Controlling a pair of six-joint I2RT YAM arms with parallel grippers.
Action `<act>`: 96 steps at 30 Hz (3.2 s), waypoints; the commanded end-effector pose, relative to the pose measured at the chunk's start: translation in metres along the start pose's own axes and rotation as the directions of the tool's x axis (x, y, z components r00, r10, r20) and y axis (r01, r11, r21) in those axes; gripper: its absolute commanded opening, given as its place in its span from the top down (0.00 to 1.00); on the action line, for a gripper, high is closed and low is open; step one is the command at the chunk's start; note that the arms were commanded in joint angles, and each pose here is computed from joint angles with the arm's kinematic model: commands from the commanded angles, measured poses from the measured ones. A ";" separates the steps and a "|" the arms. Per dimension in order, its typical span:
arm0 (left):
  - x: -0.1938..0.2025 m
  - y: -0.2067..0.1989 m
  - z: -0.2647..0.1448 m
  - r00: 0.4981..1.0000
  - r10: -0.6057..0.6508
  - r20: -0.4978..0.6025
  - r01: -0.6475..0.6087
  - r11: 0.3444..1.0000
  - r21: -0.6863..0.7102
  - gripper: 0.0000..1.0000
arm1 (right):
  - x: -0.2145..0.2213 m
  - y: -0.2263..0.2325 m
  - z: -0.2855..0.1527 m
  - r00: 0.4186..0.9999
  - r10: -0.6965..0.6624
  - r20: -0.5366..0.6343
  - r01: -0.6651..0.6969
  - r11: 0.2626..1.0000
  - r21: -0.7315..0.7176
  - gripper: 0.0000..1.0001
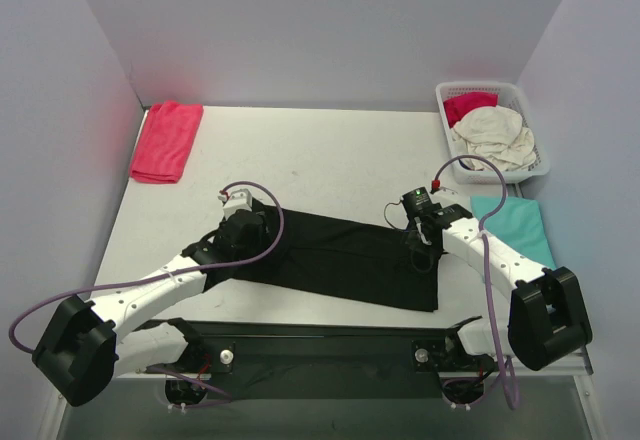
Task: Fold and stack the t-shirts
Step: Rotate the tshirt 90 degrees
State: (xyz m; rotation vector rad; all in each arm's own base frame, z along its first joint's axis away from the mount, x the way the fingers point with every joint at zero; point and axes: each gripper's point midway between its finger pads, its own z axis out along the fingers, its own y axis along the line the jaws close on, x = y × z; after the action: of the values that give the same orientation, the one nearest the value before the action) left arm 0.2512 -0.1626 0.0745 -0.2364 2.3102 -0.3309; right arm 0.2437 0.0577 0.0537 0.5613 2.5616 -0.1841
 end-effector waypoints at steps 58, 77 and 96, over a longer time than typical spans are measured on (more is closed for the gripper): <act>-0.301 -0.223 0.154 0.939 -0.329 0.099 -0.018 0.240 0.971 0.30 | -0.009 0.045 -0.025 0.977 -0.201 0.066 0.208 0.972 -0.114 0.57; -0.096 -0.202 0.077 0.981 0.188 0.048 -0.187 0.855 0.483 0.33 | -0.010 0.022 -0.020 0.985 -0.142 0.101 0.148 0.988 -0.045 0.56; 0.055 -0.166 0.035 0.984 0.057 -0.172 0.003 0.945 0.328 0.37 | 0.006 -0.003 -0.017 0.992 -0.087 0.093 0.088 0.996 -0.015 0.56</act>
State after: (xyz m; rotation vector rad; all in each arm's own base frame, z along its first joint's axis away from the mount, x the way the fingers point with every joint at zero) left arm 0.2448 -0.3294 0.0369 0.0586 2.4721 -0.6734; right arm 0.2366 0.0729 0.0670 0.3887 2.5001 -0.1522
